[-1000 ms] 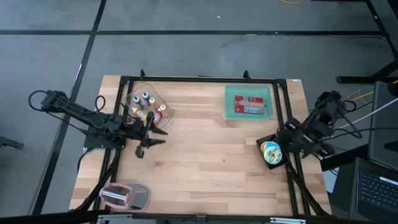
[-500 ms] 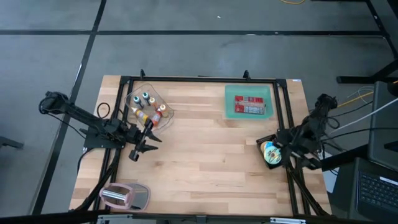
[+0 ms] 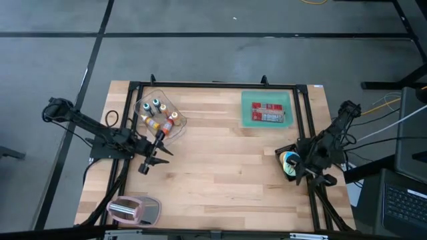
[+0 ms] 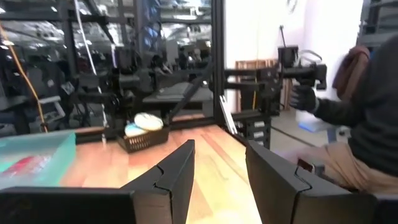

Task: Pick & Place Food Item
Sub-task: Return to Home Position

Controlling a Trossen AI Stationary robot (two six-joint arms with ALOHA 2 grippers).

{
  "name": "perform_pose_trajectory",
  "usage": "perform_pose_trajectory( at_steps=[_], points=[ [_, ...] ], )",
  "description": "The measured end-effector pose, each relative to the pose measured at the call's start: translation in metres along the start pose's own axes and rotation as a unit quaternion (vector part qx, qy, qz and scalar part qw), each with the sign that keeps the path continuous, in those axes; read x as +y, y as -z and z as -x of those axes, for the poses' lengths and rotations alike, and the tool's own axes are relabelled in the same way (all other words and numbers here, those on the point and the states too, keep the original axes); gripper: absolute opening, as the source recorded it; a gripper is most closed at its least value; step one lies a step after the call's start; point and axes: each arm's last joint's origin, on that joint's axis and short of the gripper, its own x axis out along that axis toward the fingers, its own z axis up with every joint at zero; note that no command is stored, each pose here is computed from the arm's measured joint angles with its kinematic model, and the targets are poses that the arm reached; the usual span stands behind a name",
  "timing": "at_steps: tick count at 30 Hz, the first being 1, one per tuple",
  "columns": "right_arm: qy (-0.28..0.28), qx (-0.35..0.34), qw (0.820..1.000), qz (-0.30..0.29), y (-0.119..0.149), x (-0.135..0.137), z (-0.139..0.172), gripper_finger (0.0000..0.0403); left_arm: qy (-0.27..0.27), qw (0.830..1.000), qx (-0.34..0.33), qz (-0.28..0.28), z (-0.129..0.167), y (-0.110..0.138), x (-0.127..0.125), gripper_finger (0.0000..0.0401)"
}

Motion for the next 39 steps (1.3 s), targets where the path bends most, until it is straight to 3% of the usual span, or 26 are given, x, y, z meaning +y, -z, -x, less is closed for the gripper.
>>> perform_pose_trajectory(
  at_steps=[6, 12, 15, 25, 32, 39],
  points=[
    [0.001, 0.033, 0.999, -0.038, 0.002, -0.001, -0.002, 0.0215, 0.011, 0.999, 0.032, -0.002, 0.0, 0.006, -0.001, 0.0139],
    [0.002, 0.043, 0.999, -0.022, 0.004, -0.001, -0.003, 0.0215, -0.004, 0.999, 0.035, -0.005, 0.001, 0.006, 0.001, 0.0139],
    [0.004, 0.041, 0.999, -0.027, 0.004, -0.001, -0.003, 0.0215, -0.033, 0.999, 0.021, 0.011, 0.004, 0.002, 0.007, 0.0139],
    [0.006, 0.007, 1.0, -0.023, -0.002, -0.001, 0.001, 0.0215, 0.007, 0.999, -0.036, 0.027, 0.024, -0.014, 0.019, 0.0141],
    [0.005, -0.006, 0.999, -0.033, -0.002, -0.001, 0.001, 0.0215, -0.014, 0.999, -0.041, 0.028, 0.043, -0.015, 0.022, 0.0141],
    [0.006, -0.002, 1.0, -0.023, -0.001, -0.001, 0.001, 0.0215, -0.03, 0.998, 0.027, 0.046, 0.045, -0.001, 0.025, 0.0142]
  ],
)
